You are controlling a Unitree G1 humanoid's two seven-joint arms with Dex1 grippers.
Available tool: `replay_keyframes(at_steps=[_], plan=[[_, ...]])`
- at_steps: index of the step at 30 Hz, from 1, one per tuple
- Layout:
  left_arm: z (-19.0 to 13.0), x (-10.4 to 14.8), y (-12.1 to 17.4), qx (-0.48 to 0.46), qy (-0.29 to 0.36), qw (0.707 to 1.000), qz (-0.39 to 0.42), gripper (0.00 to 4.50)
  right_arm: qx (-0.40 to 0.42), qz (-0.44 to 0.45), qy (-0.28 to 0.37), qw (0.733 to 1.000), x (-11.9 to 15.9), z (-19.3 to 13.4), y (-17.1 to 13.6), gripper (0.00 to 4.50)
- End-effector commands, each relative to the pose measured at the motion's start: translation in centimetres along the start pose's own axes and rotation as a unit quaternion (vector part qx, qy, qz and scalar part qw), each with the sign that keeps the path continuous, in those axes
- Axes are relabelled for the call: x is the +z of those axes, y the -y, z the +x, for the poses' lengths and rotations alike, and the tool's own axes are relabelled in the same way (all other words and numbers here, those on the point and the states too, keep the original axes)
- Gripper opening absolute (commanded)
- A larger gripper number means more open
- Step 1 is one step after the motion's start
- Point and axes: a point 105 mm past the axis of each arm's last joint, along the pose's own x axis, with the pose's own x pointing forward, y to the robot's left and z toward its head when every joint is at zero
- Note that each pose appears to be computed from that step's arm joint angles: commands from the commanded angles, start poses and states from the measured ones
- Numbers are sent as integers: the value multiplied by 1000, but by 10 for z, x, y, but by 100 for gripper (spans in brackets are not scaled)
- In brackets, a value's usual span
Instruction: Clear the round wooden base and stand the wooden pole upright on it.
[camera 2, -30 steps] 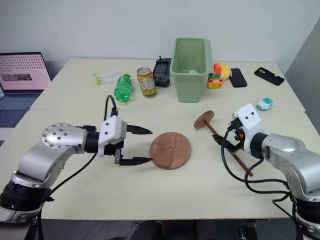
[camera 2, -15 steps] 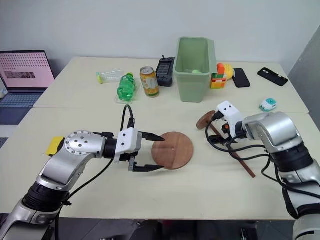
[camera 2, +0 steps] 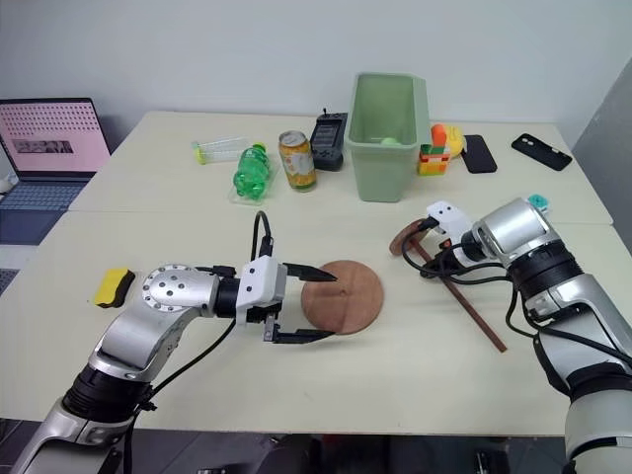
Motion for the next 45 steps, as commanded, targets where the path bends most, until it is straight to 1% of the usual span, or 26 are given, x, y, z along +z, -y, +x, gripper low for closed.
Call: replay_keyframes(at_steps=[1, 2, 6, 7, 9, 12, 14, 15, 18, 20, 21, 22, 24, 25, 27, 29, 31, 33, 39, 45], plan=[[-3, 16, -7, 7, 25, 999, 23, 450, 3, -7, 6, 1000, 8, -5, -1, 152], [-3, 18, -8, 7, 29, 999, 23, 450, 3, -5, 6, 1000, 7, -5, -1, 135], [-2, 24, -12, 15, 46, 999, 22, 450, 5, 2, 5, 1000, 5, -6, 0, 37], [-2, 25, -12, 16, 49, 998, 22, 450, 5, 4, 6, 1000, 5, -6, 0, 27], [-4, 24, -14, 24, 48, 998, 21, 450, 7, 5, 21, 1000, 10, -14, -1, 27], [-18, 17, -18, 52, 29, 998, 17, 450, 20, 8, 70, 997, 26, -37, -14, 27], [-31, 7, -18, 69, 2, 998, 7, 450, 34, 20, 115, 993, 38, -52, -27, 27], [-40, -1, -19, 80, -22, 997, 4, 450, 49, 24, 150, 987, 47, -63, -35, 27], [-61, -16, -16, 97, -69, 993, -4, 450, 83, 32, 227, 970, 60, -85, -55, 27], [-73, -21, -12, 106, -86, 991, -17, 450, 120, 29, 294, 948, 69, -98, -72, 27], [-78, -21, -12, 112, -90, 989, -19, 450, 141, 13, 342, 929, 76, -105, -83, 27], [-82, -22, -10, 118, -93, 988, -21, 450, 135, -18, 384, 913, 82, -109, -93, 27], [-88, -22, -8, 131, -96, 987, -17, 450, 121, -80, 472, 870, 94, -120, -117, 27], [-90, -22, -7, 135, -97, 986, -16, 450, 114, -109, 501, 851, 96, -123, -128, 27], [-94, -24, -5, 142, -96, 985, -10, 450, 127, -135, 557, 810, 99, -126, -151, 27], [-94, -22, -4, 143, -93, 985, -7, 450, 129, -150, 594, 780, 100, -125, -165, 27], [-91, -21, -2, 137, -92, 986, -4, 450, 128, -152, 613, 765, 100, -117, -174, 27], [-87, -20, 0, 127, -94, 987, -7, 450, 123, -153, 626, 755, 98, -106, -178, 27], [-82, -17, 0, 110, -86, 990, -28, 450, 120, -153, 639, 744, 93, -82, -183, 27], [-79, -15, 0, 100, -87, 991, -24, 450, 117, -149, 645, 740, 92, -74, -182, 27]])
